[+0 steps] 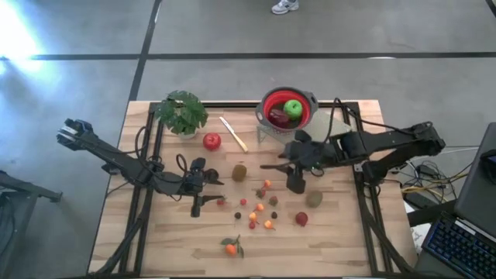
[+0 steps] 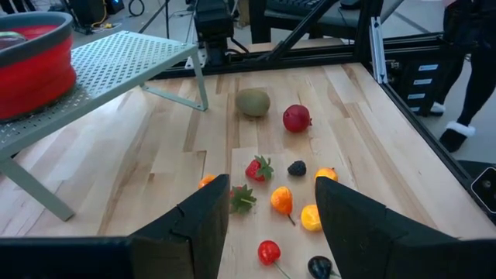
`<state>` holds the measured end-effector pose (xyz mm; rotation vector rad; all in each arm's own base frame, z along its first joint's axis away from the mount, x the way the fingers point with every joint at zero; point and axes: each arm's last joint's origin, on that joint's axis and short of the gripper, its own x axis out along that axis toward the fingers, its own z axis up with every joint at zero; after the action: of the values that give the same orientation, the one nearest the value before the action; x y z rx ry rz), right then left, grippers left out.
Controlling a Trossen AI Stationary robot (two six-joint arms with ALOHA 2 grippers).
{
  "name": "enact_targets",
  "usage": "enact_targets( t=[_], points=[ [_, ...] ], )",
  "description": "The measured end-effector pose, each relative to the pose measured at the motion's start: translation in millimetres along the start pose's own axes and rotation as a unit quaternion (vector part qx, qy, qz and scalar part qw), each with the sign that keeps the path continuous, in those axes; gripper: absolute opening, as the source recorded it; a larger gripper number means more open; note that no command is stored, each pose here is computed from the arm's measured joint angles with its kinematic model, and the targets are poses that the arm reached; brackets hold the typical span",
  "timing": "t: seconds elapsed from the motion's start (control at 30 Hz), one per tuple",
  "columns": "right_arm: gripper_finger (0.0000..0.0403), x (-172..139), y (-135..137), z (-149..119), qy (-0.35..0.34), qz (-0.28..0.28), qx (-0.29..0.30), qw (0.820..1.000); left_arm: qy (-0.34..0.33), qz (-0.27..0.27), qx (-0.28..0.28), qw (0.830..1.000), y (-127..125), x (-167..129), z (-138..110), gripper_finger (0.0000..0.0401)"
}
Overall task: Pick & Place Fruit
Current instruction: Put the kiwi into the red gray colander on the shelf
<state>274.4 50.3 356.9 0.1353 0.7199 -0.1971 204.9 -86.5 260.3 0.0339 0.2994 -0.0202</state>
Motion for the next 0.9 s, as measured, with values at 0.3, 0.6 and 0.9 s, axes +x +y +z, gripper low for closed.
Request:
enact_targets(
  t=[0.3,0.6,0.9],
  points=[
    [0.0158,3.1,24.4,-23.2,0.028,0.028,-0.006,0.999,0.0,0.0,0.0,1.0,0.0,0.0,0.0,0.0197],
    [0.0136,13.8,39.3,-54.8,0.067,0.035,0.007,0.997,0.0,0.0,0.0,1.0,0.0,0.0,0.0,0.0197],
    [0.0125,27.6,58.7,-81.4,0.041,0.078,-0.004,0.996,0.0,0.0,0.0,1.0,0.0,0.0,0.0,0.0197]
  ],
)
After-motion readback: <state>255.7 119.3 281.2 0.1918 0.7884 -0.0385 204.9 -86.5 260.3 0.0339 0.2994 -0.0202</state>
